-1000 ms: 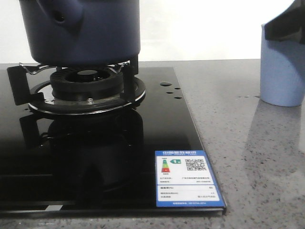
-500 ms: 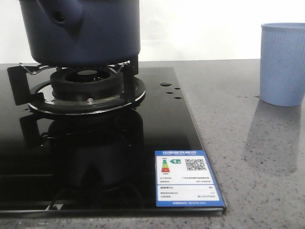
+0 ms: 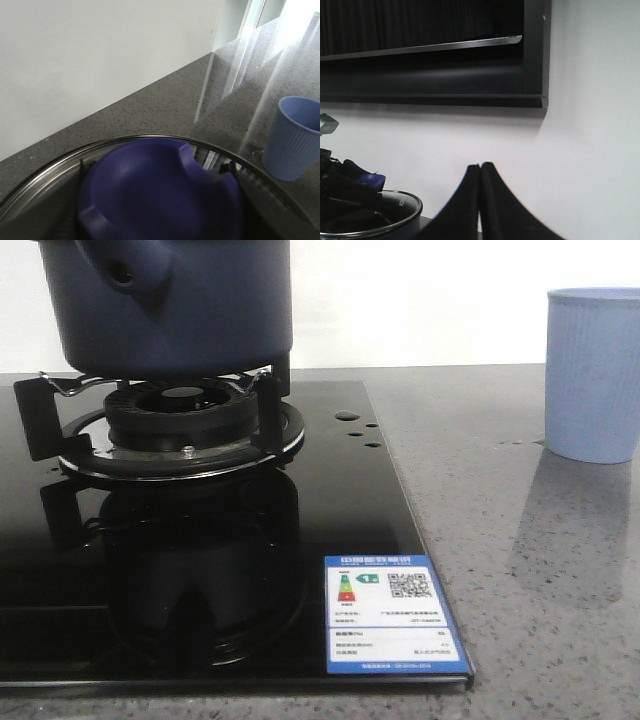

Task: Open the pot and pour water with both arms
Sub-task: 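Lower the glass lid onto the saucepan with the left gripper and release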

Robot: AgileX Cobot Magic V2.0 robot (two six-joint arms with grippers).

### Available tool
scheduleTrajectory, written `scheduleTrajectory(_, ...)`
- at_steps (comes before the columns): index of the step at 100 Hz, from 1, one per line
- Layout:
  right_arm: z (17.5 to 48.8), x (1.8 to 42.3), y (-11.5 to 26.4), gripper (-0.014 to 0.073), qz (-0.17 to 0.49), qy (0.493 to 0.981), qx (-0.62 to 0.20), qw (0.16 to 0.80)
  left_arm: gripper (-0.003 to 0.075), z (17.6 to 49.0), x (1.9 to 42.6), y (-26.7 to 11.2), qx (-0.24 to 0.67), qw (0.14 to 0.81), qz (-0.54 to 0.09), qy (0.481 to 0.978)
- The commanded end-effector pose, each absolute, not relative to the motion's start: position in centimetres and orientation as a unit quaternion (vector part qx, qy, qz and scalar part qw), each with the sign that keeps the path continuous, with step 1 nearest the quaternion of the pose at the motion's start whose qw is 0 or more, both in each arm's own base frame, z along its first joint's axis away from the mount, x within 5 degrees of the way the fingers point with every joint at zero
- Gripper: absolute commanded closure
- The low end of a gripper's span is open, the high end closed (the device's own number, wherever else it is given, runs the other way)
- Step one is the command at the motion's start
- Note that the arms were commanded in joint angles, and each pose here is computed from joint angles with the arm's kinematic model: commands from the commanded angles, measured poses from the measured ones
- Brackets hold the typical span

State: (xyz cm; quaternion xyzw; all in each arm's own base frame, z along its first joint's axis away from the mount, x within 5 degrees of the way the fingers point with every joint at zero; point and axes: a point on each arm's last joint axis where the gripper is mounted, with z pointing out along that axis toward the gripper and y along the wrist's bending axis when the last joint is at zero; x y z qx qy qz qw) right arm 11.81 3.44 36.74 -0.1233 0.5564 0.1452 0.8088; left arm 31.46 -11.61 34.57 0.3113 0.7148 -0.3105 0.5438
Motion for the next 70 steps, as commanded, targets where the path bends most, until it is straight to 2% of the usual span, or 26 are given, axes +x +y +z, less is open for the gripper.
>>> scheduleTrajectory(1, 38.0, 11.4, 3.6, 0.0662, 0.157, 0.532, -0.125, 0.822, 0.051, 37.2, 30.8, -11.8, 0.295, 0.578, -0.332, 0.685)
scheduleTrajectory(12, 38.0, 11.5, 3.5, 0.0662, 0.156, 0.535, -0.123, 0.821, 0.048, 37.1, 30.8, -11.8, 0.302, 0.576, -0.329, 0.685)
scheduleTrajectory(19, 37.9, 11.5, 3.4, 0.0662, 0.152, 0.54, -0.12, 0.819, 0.036, 37.1, 30.7, -11.9, 0.314, 0.582, -0.321, 0.678)
scheduleTrajectory(24, 37.8, 11.6, 3.4, 0.0662, 0.15, 0.543, -0.118, 0.818, 0.0228, 37.3, 30.8, -11.9, 0.31, 0.586, -0.324, 0.675)
scheduleTrajectory(29, 37.8, 11.6, 3.4, 0.0662, 0.15, 0.543, -0.118, 0.818, 0.0129, 37.5, 30.7, -11.8, 0.304, 0.589, -0.329, 0.672)
scheduleTrajectory(34, 37.8, 11.6, 3.4, 0.0662, 0.151, 0.542, -0.118, 0.818, 0.0066, 38.1, 30.5, -11.8, 0.297, 0.597, -0.335, 0.666)
scheduleTrajectory(38, 37.9, 11.5, 3.4, 0.0662, 0.151, 0.542, -0.118, 0.818, 0.0052, 38.7, 30.1, -11.6, 0.292, 0.605, -0.338, 0.659)
scheduleTrajectory(45, 37.9, 11.5, 3.4, 0.0662, 0.152, 0.541, -0.119, 0.819, 0.0072, 40.0, 29.1, -11.2, 0.29, 0.622, -0.33, 0.648)
scheduleTrajectory(52, 37.9, 11.5, 3.4, 0.0662, 0.151, 0.54, -0.119, 0.819, 0.0137, 41.8, 27.5, -10.7, 0.293, 0.642, -0.324, 0.63)
scheduleTrajectory(61, 38.0, 10.9, 3.5, 0.0662, 0.146, 0.534, -0.129, 0.823, 0.0298, 44.3, 24.7, -9.7, 0.291, 0.666, -0.315, 0.61)
scheduleTrajectory(70, 37.9, 10.2, 3.7, 0.0662, 0.134, 0.543, -0.148, 0.815, 0.0496, 46.2, 21.2, -8.6, 0.291, 0.68, -0.291, 0.606)
